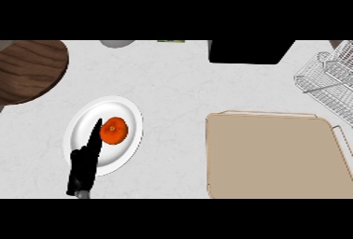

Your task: Pick the bell pepper from the tray and place it in the tiered basket

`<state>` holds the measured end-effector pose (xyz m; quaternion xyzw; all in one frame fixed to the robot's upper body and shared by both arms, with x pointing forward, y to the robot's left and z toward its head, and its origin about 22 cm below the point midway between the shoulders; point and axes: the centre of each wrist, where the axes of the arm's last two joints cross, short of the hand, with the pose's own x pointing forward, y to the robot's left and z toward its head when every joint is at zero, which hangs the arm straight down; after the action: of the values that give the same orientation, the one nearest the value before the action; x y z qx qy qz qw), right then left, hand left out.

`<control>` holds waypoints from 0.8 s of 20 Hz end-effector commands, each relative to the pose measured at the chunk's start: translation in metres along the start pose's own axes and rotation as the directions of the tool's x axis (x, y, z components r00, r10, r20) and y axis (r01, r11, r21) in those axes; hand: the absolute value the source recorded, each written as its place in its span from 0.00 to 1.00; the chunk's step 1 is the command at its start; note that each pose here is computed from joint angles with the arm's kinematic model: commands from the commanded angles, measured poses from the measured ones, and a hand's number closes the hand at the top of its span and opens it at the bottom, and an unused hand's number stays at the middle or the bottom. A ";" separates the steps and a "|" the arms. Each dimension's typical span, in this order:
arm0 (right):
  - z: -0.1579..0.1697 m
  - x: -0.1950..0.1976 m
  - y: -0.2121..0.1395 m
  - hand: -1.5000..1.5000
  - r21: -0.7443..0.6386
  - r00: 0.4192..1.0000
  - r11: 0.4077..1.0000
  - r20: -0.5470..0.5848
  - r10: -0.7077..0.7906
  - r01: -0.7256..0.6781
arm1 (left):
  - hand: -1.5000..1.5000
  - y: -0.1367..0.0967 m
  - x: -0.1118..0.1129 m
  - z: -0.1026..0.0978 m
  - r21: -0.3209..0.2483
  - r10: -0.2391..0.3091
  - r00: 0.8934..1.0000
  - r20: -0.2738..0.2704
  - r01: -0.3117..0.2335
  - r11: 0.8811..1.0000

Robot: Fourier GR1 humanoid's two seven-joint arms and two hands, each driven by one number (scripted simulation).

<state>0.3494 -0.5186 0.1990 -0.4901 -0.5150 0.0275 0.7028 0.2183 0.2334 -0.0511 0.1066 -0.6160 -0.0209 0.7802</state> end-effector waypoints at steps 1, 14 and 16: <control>0.000 -0.009 0.023 0.00 0.049 0.984 0.983 -0.030 -0.173 0.174 | 0.50 -0.003 0.001 -0.008 -0.013 -0.007 1.000 -0.009 0.007 1.000; -0.002 -0.019 -0.050 0.00 -0.319 0.858 0.800 0.119 -0.499 0.509 | 0.50 -0.004 -0.016 0.012 0.012 -0.002 1.000 -0.022 0.002 1.000; 0.002 -0.033 -0.070 0.00 -0.421 0.870 0.772 0.093 -0.485 0.476 | 0.50 -0.010 -0.003 0.005 0.021 0.023 1.000 -0.015 -0.022 1.000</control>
<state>0.3214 -0.5526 0.2116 -0.4435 -0.6248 -0.2076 0.6081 0.2158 0.2326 -0.0533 0.1120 -0.6185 -0.0156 0.7776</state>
